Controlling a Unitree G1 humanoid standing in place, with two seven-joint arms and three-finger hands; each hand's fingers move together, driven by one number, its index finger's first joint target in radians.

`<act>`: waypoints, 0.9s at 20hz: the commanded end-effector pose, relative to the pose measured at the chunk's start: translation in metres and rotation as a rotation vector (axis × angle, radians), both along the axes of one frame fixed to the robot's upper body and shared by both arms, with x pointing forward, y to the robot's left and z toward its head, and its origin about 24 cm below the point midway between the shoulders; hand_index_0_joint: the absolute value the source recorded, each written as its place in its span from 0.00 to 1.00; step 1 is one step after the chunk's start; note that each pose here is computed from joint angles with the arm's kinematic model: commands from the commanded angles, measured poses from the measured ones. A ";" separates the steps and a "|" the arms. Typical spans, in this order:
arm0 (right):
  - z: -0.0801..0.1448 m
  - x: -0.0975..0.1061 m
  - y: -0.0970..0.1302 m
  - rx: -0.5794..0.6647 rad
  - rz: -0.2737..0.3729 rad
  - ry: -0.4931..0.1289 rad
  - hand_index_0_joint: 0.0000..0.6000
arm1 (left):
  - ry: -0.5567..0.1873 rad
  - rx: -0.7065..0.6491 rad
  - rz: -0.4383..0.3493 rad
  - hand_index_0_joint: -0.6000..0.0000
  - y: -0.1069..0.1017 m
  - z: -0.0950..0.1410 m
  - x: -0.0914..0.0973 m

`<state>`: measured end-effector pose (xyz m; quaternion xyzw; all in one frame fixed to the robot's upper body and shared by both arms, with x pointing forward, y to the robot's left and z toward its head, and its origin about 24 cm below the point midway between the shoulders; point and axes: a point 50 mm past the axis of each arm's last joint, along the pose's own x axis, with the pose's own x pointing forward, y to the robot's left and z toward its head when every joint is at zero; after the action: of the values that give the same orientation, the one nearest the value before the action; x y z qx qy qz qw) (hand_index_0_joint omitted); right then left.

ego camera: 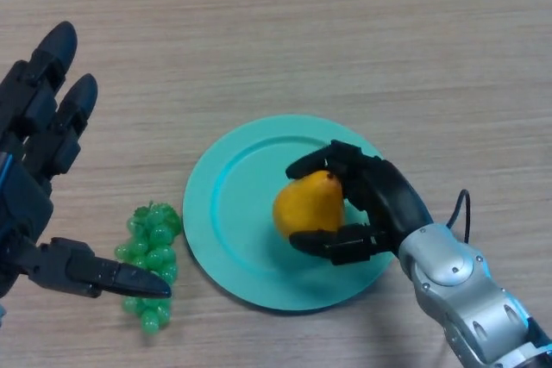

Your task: Pick up the yellow pear and place it on the plate

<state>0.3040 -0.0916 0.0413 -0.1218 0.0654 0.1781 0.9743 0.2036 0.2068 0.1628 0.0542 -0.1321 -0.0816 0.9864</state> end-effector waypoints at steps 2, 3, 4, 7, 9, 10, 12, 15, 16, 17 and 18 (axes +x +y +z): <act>0.071 0.009 -0.009 0.087 -0.030 -0.336 0.03 | -0.262 0.054 0.037 1.00 0.002 0.033 -0.011; 0.079 0.006 -0.012 0.092 -0.032 -0.358 0.00 | -0.269 0.053 0.034 1.00 0.001 0.033 -0.011; 0.087 0.003 -0.014 0.104 -0.030 -0.382 0.00 | -0.270 0.055 0.032 1.00 0.001 0.034 -0.011; 0.117 -0.011 -0.028 0.146 -0.025 -0.480 0.00 | -0.259 0.080 0.017 1.00 -0.001 0.034 -0.011; 0.132 -0.023 -0.039 0.173 -0.021 -0.511 0.00 | -0.254 0.079 0.004 1.00 -0.001 0.034 -0.011; 0.137 -0.029 -0.043 0.180 -0.018 -0.515 0.00 | -0.256 0.082 0.003 1.00 -0.002 0.034 -0.010; 0.141 -0.044 -0.051 0.186 -0.006 -0.523 0.00 | -0.236 0.081 0.000 1.00 -0.003 0.033 -0.009; 0.141 -0.065 -0.065 0.152 -0.007 -0.534 0.00 | -0.189 0.078 -0.008 1.00 -0.006 0.033 -0.004; 0.140 -0.069 -0.072 0.130 -0.024 -0.545 0.00 | -0.200 0.078 -0.003 1.00 -0.006 0.033 -0.002; 0.139 -0.074 -0.077 0.112 -0.044 -0.560 0.00 | -0.225 0.081 -0.001 1.00 -0.005 0.035 0.000; 0.139 -0.079 -0.079 0.115 -0.051 -0.559 0.00 | -0.211 0.070 -0.001 1.00 -0.003 0.035 0.001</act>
<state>0.2331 -0.1675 0.1429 -0.0847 -0.0887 0.1261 0.9844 0.2137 0.1970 0.1685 0.0582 -0.1402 -0.1075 0.9825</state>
